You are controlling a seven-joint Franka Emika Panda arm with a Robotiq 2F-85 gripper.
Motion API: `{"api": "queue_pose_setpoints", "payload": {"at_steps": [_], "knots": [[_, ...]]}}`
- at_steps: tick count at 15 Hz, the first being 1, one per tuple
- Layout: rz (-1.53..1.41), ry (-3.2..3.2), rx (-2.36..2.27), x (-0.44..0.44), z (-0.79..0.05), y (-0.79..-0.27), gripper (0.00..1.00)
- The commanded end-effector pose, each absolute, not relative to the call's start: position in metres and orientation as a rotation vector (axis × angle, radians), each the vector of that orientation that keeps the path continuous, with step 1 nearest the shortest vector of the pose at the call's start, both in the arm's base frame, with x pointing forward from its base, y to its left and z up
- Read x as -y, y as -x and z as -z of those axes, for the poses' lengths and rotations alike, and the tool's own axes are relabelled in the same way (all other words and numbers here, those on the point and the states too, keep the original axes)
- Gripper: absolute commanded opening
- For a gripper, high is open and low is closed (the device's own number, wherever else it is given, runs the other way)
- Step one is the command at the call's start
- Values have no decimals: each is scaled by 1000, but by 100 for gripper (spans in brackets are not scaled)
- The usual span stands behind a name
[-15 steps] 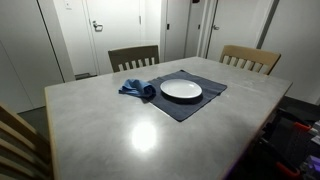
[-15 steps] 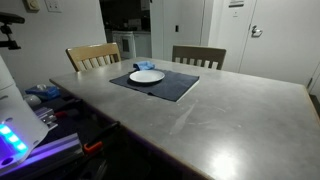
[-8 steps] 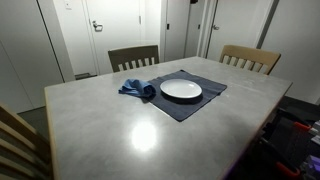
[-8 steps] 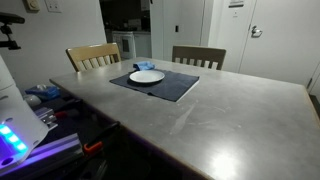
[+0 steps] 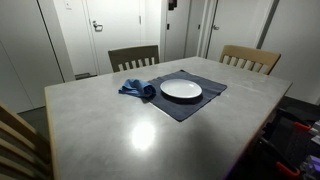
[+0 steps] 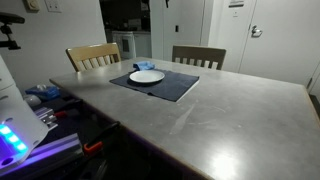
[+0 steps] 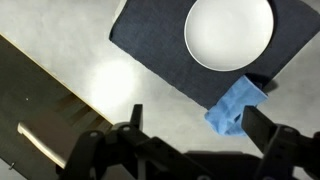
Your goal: Use the cloth to wipe the plate
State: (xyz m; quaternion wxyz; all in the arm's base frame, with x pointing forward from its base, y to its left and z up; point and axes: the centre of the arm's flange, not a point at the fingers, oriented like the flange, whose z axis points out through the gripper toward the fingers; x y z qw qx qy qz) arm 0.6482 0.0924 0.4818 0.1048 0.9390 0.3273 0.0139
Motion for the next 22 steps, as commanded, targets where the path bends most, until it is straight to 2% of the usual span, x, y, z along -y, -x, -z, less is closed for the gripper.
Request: {"api": "queue_pose_setpoints", "payload": {"at_steps": [1,9,10,11,15,21,22], "knots": [[-67,-2713,-995,-139,-473,-706,100],[17,-2610,-1135,-199,-445,-761,100],[29,-2621,-1145,-196,-446,-760,100],[-7,-2628,-1111,-190,-433,-726,100],[21,-2670,-1125,-190,-429,-736,100],[-21,-3043,-771,-179,-376,-730,100],[18,-2957,-848,-187,-392,-737,100]]}}
